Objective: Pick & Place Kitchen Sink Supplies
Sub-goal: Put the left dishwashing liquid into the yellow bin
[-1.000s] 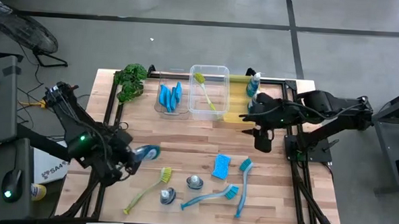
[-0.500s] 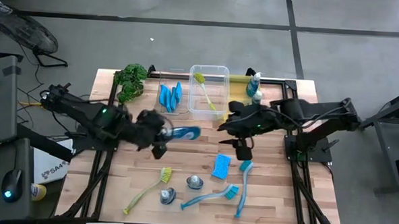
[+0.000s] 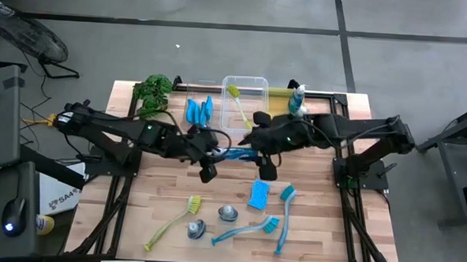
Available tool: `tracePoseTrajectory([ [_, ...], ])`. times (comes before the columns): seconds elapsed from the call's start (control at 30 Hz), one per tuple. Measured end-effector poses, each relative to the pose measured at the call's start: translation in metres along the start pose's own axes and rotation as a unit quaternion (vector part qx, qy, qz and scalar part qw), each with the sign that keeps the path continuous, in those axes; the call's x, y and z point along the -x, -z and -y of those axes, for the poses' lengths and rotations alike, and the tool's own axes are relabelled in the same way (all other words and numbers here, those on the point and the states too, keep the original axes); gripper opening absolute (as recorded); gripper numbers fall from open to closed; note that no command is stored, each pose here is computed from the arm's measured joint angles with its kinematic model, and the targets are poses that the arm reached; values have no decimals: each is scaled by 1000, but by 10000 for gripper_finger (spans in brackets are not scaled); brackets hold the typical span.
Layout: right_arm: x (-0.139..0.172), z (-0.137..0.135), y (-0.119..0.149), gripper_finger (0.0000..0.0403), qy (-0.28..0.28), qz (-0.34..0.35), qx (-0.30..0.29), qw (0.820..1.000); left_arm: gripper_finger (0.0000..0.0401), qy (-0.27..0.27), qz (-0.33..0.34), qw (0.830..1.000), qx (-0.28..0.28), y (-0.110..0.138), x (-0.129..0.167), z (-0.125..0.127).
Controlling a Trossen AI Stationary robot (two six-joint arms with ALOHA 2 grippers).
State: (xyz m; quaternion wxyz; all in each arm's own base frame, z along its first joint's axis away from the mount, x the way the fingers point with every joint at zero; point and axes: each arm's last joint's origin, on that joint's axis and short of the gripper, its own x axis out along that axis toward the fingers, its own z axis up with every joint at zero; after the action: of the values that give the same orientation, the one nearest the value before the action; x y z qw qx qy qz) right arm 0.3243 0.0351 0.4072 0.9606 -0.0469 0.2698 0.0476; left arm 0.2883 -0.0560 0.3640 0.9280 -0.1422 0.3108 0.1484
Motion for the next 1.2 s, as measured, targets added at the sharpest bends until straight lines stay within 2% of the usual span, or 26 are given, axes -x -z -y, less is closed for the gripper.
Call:
tracePoseTrajectory([
  [0.23,-1,15,3,218,-30,-6,-19,999,129,0,-3,1000,-3,1,-7,3],
  [0.4,-26,17,10,257,-65,-35,-5,997,129,-1,13,1000,-8,-2,-7,4],
  [0.6,-58,17,21,277,-43,-73,0,996,127,-4,8,1000,-10,-1,-7,3],
  [0.9,-75,16,28,272,-58,-93,-2,994,127,4,19,1000,-5,-3,-7,5],
  [1.2,-75,17,26,216,-59,-80,-10,995,127,6,20,1000,-6,-3,-7,6],
])
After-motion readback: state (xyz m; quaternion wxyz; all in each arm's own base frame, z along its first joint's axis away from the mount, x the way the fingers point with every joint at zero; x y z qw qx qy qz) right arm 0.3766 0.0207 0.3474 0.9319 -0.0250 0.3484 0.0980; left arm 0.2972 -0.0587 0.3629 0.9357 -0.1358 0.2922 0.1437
